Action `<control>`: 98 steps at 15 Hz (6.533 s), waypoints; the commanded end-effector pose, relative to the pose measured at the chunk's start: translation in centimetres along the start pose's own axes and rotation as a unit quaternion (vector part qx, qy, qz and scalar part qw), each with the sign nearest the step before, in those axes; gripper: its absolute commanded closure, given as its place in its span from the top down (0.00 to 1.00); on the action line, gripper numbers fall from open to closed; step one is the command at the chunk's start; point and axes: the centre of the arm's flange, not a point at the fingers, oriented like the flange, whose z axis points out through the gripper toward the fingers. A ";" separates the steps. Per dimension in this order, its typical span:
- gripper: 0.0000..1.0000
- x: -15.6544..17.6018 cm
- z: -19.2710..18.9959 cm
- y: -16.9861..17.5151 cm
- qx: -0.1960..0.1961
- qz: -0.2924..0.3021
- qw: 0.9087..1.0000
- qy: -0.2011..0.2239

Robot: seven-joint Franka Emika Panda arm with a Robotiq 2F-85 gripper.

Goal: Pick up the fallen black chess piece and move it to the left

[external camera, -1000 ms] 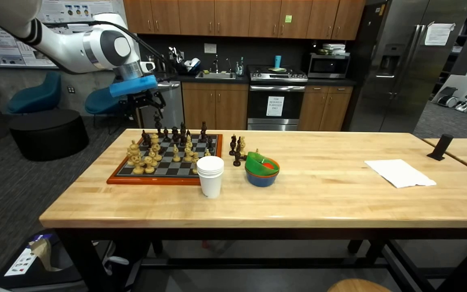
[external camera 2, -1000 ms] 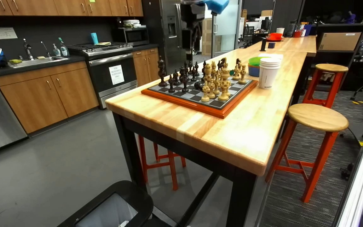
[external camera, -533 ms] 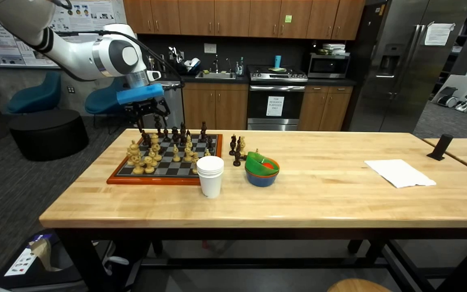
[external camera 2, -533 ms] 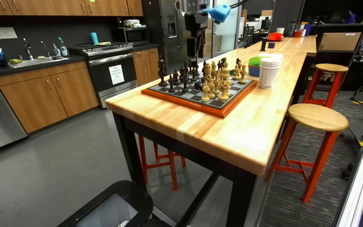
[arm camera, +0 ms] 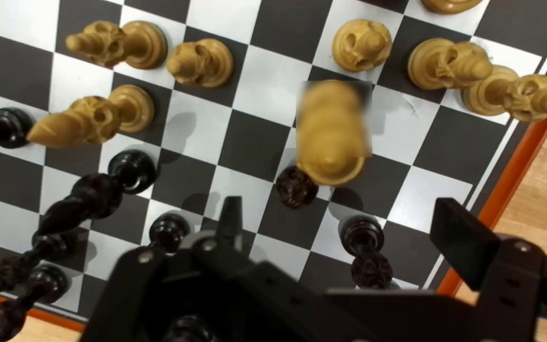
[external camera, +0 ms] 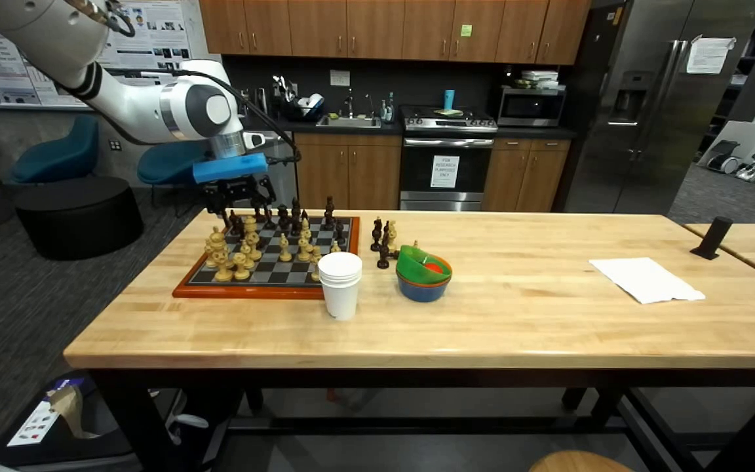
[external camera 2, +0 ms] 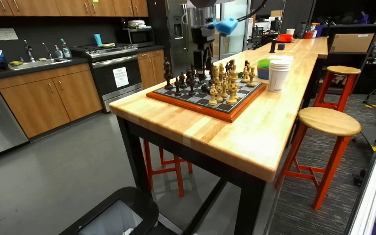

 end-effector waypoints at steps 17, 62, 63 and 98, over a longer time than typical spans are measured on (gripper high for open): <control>0.73 2.3 4.8 2.0 0.047 0.027 0.998 -0.006; 0.07 -1.4 -5.6 -9.1 -0.001 0.038 0.999 0.030; 0.07 -1.2 -5.2 -8.8 0.000 0.037 0.999 0.028; 0.57 -0.1 5.0 -2.7 0.039 0.024 0.999 -0.022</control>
